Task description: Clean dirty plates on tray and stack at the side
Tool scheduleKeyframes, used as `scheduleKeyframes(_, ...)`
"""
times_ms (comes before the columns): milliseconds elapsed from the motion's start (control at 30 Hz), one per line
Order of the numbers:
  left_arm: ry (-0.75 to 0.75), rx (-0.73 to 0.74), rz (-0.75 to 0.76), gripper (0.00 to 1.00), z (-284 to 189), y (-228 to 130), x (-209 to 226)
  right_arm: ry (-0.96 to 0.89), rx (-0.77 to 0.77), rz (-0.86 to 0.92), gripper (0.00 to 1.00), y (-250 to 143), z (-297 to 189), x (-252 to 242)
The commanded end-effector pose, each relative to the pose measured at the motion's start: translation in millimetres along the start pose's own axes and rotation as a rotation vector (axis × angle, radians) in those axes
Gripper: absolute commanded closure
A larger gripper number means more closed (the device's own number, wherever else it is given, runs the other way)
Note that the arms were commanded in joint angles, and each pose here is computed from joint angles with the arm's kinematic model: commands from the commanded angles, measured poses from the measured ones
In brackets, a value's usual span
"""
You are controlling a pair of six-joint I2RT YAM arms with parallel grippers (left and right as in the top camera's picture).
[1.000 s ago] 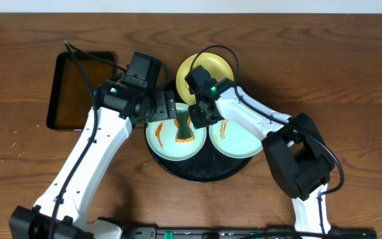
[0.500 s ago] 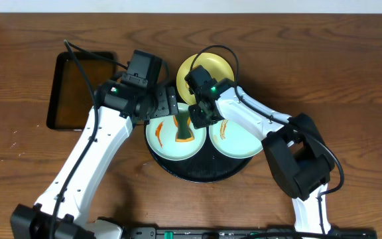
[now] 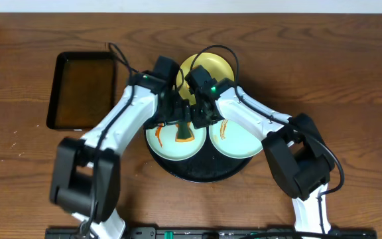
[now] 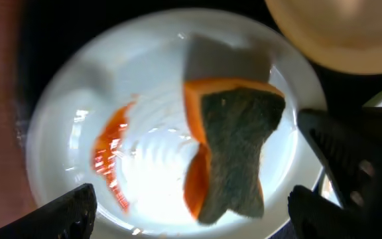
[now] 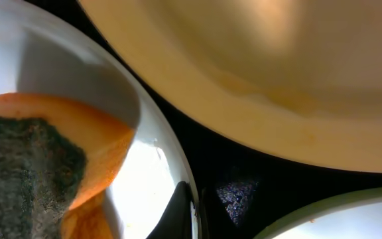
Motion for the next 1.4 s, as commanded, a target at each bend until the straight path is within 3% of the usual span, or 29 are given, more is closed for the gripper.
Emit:
scheduleKeyframes(0, -0.084, 0.127, 0.024, 0.08, 17.6, -3.3, -1.4, 0.001, 0.023, 0.002, 0.99, -4.6, 7.0, 1.9)
scheduleKeyframes(367, -0.316, 0.287, 0.016, 0.09, 24.8, 3.2, 13.3, 0.001, 0.022, 0.002, 0.99, -4.4, 7.0, 1.7)
scheduleKeyframes(600, -0.293, 0.285, 0.043, 0.14, 33.3, -4.5, 10.1, 0.002, 0.016, 0.002, 0.99, -3.5, 7.0, 1.9)
scheduleKeyframes(767, -0.145, 0.217, 0.01, 0.15, 39.4, -4.2, 13.7, 0.001, 0.018, 0.002, 0.99, -3.7, 6.9, 1.8)
scheduleKeyframes(1067, -0.155, 0.185, 0.056, 0.26, 43.0, -9.7, -3.7, 0.002, 0.015, 0.001, 0.99, -3.2, 6.9, 1.9)
scheduleKeyframes(1200, -0.074, 0.137, 0.023, 0.32, 45.7, -10.5, -4.0, 0.002, 0.015, 0.001, 0.99, -3.3, 6.9, 1.9)
scheduleKeyframes(1367, -0.07, 0.133, 0.024, 0.32, 46.5, -13.0, -7.7, 0.002, 0.015, 0.001, 0.99, -3.3, 6.9, 1.9)
Point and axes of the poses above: each gripper's point midway between its finger pads, its own z axis out along the fingers, its own x axis along the line the jaws close on, y = z × x, the point moved 9 cm from there along -z, back along the fingers, and after that the axes turned 11 degrees about -z, right-handed, at the moved point
